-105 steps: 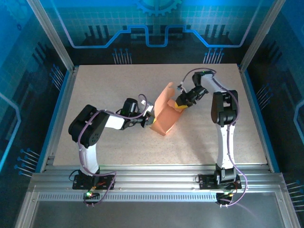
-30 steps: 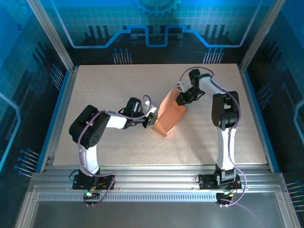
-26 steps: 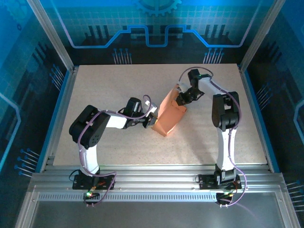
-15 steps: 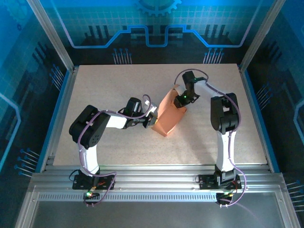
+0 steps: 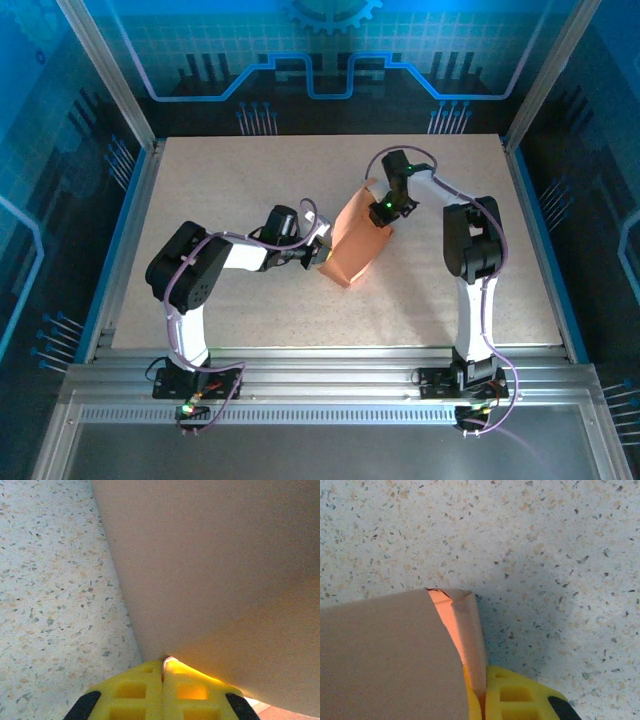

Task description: Fold the paper box

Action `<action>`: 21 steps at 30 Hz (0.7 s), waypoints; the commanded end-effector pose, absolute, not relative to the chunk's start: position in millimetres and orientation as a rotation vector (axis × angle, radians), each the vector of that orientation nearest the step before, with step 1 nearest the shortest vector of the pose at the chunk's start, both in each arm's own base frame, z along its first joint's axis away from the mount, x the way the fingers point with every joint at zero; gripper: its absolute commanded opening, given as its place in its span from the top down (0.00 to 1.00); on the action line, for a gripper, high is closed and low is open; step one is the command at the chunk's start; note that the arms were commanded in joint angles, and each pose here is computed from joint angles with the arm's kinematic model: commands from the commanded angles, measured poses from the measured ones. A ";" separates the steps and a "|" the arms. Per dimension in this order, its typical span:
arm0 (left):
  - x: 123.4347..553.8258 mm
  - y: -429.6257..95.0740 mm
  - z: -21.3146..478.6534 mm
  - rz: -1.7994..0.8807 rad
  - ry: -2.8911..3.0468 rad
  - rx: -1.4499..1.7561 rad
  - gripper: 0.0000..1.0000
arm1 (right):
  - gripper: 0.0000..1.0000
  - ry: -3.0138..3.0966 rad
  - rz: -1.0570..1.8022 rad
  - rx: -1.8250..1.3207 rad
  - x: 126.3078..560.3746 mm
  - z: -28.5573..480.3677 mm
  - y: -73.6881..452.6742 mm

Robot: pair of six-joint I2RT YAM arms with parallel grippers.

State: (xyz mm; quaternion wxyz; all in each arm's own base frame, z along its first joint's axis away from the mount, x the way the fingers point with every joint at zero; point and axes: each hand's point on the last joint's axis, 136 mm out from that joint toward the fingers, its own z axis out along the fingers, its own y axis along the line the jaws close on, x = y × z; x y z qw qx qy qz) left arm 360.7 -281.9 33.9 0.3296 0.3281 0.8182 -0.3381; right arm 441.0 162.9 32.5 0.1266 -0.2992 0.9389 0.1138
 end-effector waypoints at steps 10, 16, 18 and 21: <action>340.5 -277.5 31.2 -0.943 2.216 0.778 0.51 | 1.00 2.797 0.269 -0.870 421.2 25.8 165.5; 346.5 -271.0 64.7 -0.941 2.139 0.715 0.27 | 1.00 2.804 0.291 -0.809 425.6 27.8 157.9; 351.2 -263.7 83.5 -0.918 2.105 0.672 0.21 | 1.00 2.800 0.310 -0.780 426.9 30.4 156.2; 361.9 -247.0 113.3 -0.864 2.062 0.567 0.14 | 1.00 2.791 0.374 -0.699 431.2 37.7 153.2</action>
